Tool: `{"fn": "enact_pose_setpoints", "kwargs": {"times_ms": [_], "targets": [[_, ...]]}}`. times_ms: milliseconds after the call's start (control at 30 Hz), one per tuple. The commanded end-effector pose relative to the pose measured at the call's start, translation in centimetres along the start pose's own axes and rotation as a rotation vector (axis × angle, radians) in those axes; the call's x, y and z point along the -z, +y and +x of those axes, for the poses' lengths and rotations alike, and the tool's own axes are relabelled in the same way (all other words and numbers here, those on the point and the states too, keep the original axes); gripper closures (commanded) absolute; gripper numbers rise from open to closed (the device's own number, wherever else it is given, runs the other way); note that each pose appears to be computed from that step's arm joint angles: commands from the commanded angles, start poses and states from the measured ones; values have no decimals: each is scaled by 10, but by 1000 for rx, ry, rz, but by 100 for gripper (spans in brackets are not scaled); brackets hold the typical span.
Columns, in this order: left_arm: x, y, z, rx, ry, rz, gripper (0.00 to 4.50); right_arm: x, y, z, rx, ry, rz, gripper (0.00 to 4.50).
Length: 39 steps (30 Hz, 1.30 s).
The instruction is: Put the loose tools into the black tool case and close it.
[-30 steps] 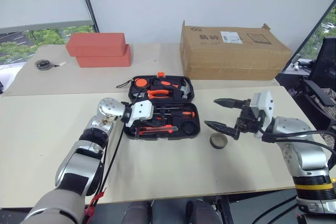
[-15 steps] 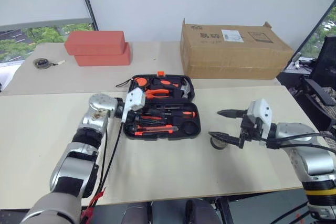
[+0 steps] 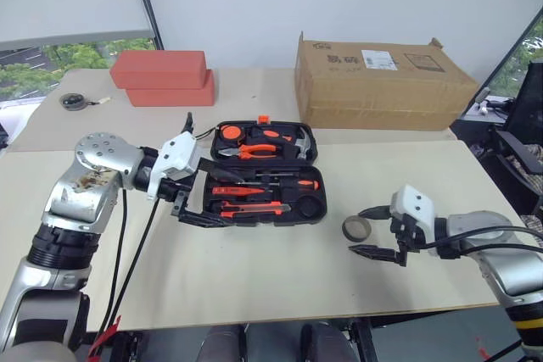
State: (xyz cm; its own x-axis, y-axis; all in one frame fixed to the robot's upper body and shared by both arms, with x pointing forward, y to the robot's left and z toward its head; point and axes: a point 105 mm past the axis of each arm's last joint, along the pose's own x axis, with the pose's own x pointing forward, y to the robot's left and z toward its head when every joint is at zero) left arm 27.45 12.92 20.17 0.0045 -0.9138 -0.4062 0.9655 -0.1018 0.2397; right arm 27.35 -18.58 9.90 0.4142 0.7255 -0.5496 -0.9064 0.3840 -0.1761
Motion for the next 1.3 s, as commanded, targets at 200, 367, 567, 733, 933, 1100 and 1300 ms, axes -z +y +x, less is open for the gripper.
{"fn": "enact_pose_setpoints", "kwargs": {"times_ms": [200, 367, 567, 733, 933, 1100, 1300], "targets": [[-13, -6, -2, -55, -23, 11, 0, 4, -3, 7, 18, 11, -23, 214], [-14, -8, -2, -59, -23, 2, 0, 5, -6, 7, 22, -1, -25, 377], [-15, -9, -2, -62, -24, -4, 0, -2, -9, 7, 32, -24, -31, 446], [-17, -9, -3, -79, -35, -11, 0, -35, -21, 4, 56, -78, -111, 446], [-13, -10, -8, -135, -32, -39, 0, -88, -32, 20, 26, -144, -213, 446], [-11, -13, -10, -191, -39, -60, 0, -100, -24, 43, -72, -127, -265, 446], [-9, -16, -14, -231, -34, -78, 0, -97, -15, 58, -151, -92, -287, 446]]}}
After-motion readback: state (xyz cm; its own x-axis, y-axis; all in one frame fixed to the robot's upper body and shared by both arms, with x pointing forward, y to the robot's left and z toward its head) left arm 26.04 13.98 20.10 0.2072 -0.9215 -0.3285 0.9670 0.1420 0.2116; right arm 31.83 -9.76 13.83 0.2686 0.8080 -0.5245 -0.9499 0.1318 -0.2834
